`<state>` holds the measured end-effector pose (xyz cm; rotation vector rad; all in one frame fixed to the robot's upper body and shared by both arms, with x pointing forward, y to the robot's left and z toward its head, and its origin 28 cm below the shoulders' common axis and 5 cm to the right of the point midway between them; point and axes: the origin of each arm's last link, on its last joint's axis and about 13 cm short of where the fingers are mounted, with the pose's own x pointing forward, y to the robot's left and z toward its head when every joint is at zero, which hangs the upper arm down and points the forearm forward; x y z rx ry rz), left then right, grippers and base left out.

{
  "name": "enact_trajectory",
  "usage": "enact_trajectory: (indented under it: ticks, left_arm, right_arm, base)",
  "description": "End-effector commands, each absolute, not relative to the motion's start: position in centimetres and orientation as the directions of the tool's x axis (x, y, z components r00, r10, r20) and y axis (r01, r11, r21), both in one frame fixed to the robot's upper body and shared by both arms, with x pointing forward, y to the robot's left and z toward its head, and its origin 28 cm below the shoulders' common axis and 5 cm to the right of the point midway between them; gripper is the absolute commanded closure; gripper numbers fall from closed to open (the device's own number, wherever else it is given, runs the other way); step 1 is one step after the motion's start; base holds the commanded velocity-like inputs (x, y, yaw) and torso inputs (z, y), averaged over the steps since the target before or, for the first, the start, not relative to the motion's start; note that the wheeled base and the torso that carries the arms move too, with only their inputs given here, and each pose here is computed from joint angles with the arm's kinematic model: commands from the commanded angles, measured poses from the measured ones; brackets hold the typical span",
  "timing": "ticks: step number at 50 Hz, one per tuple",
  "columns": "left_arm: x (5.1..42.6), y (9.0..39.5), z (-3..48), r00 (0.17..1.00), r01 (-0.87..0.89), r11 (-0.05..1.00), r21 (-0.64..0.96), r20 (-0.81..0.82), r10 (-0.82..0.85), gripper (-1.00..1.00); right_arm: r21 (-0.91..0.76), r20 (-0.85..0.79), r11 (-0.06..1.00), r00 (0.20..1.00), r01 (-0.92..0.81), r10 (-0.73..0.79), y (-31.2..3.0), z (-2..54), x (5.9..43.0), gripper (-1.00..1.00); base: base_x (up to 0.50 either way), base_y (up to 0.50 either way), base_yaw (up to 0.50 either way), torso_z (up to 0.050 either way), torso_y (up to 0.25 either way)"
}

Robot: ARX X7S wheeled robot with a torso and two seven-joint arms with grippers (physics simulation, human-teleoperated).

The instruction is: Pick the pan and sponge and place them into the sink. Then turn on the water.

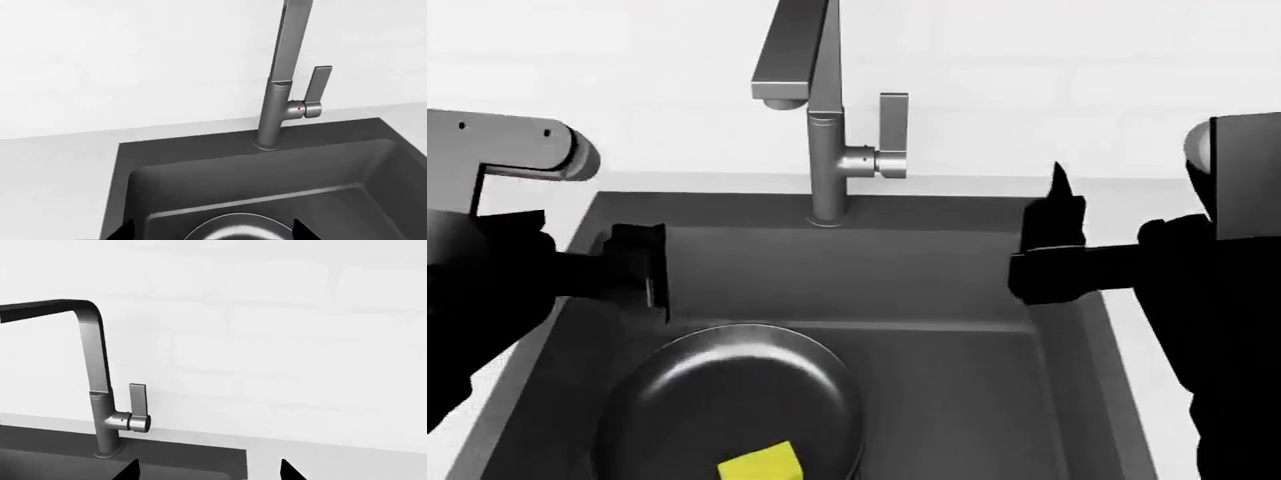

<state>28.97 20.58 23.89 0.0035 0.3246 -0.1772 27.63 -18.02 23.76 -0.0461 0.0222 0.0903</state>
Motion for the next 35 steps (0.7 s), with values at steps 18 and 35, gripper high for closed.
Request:
enact_trajectory:
  ticks: [18, 35]
  left_arm:
    - [29.8, 24.5, 24.2, 0.996, 0.022, 1.0, -0.01, -0.081, -0.022, -1.0]
    - [29.9, 25.1, 23.9, 0.997, 0.015, 0.999, -0.047, -0.07, -0.018, -1.0]
  right_arm:
    - [-0.06, -0.039, 0.99, 0.992, -0.125, 0.123, -14.9, 22.9, 33.5, -1.0]
    - [-0.058, -0.017, 0.987, 0.989, -0.148, 0.148, -14.7, 22.7, 33.8, -1.0]
  base:
    - [0.0, 0.0, 0.0, 0.0, 0.0]
    - [0.0, 0.0, 0.0, 0.0, 0.0]
